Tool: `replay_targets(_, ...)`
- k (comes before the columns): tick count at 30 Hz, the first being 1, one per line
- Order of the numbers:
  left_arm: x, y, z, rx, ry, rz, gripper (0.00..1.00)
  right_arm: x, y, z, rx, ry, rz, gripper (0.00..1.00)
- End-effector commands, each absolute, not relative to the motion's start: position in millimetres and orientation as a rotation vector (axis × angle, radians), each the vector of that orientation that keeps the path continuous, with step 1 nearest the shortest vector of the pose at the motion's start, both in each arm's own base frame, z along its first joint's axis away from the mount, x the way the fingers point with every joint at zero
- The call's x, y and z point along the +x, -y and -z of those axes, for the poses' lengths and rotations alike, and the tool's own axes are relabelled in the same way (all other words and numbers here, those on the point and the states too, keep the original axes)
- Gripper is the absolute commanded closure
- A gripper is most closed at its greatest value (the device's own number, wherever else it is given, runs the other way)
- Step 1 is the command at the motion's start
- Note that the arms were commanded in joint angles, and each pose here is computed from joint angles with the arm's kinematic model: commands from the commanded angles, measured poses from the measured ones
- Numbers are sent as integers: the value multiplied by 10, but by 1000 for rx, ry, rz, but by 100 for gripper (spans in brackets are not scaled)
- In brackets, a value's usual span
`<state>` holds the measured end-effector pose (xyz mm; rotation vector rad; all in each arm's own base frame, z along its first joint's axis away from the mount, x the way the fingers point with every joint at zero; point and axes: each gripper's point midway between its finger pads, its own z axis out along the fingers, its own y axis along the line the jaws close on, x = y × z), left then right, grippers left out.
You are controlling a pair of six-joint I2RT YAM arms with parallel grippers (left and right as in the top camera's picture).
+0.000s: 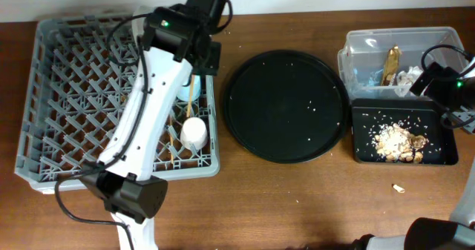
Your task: Sort waste into correct bins and load items into the dishwasher rack
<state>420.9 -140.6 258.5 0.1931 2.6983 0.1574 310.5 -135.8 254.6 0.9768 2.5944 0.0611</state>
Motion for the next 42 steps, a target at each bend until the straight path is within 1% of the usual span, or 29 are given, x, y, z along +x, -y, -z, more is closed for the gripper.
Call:
replay_targets(1,4180,1176,-2619,148,-2717,-194,100,3074,1365,-2587,979,-2580,-48,2)
replay_targets(2,4160,1062,-2601,97,-2741,-203,100,3074,1365,-2587,979,-2580,-48,1)
replay_targets(5,4158,988,-2551,59,-2778,-142,99,3074,1366,-2587,979,-2580,-47,1)
replay_targets(8,4168,889,-2444,32,-2807,-164,100,3074,1365,-2587,979,-2580,-48,2)
replay_targets(13,4200,536,-1866,-143,-2906,-217,100,3074,1365,-2587,979,-2580,-48,2)
replay_targets(16,4197,401,-1584,-186,-2940,-236,100,3073,1365,-2587,979,-2580,-47,2)
replay_targets(21,4084,363,-1004,-187,-3003,-266,99,3072,1366,-2588,979,-2580,-47,2)
replay_targets(22,4059,358,-951,-186,-3012,-270,94,3074,1366,-2587,979,-2580,-47,1)
replay_targets(23,4040,355,-931,-184,-3020,-273,84,3073,1365,-2588,979,-2580,-47,2)
replay_targets(24,4024,351,-926,-183,-3026,-276,70,3073,1365,-2587,979,-2580,-47,1)
replay_targets(25,4008,349,-925,-182,-3032,-279,58,3073,1365,-2587,979,-2580,-47,2)
replay_targets(26,3997,347,-937,-182,-3034,-280,51,3074,1366,-2587,979,-2580,-47,2)
replay_targets(27,3990,346,-963,-182,-3031,-279,50,3074,1365,-2587,979,-2580,-48,2)
replay_targets(28,3993,347,-1016,-175,-3020,-273,46,3073,1365,-2587,979,-2580,-47,1)
replay_targets(32,4020,351,-1468,-167,-2921,-231,45,3075,1365,-2587,978,-2580,-48,1)
replay_targets(34,4035,356,-2060,-180,-2757,-165,44,3074,1365,-2587,979,-2580,-48,1)
replay_targets(35,4012,350,-2373,-188,-2667,-132,42,3073,1365,-2587,979,-2580,-47,2)
replay_targets(36,3962,341,-2616,-193,-2597,-107,32,3075,1365,-2587,978,-2580,-48,2)
replay_targets(37,3894,329,-2785,-196,-2553,-92,29,3074,1366,-2587,979,-2580,-47,2)
replay_targets(38,3826,320,-2918,-198,-2519,-79,7,3073,1365,-2587,979,-2580,-47,2)
replay_targets(39,3746,305,-3065,-200,-2480,-66,0,3073,1365,-2588,979,-2580,-47,2)
replay_targets(42,3626,286,-3237,-203,-2437,-51,0,3073,1365,-2587,979,-2580,-47,1)
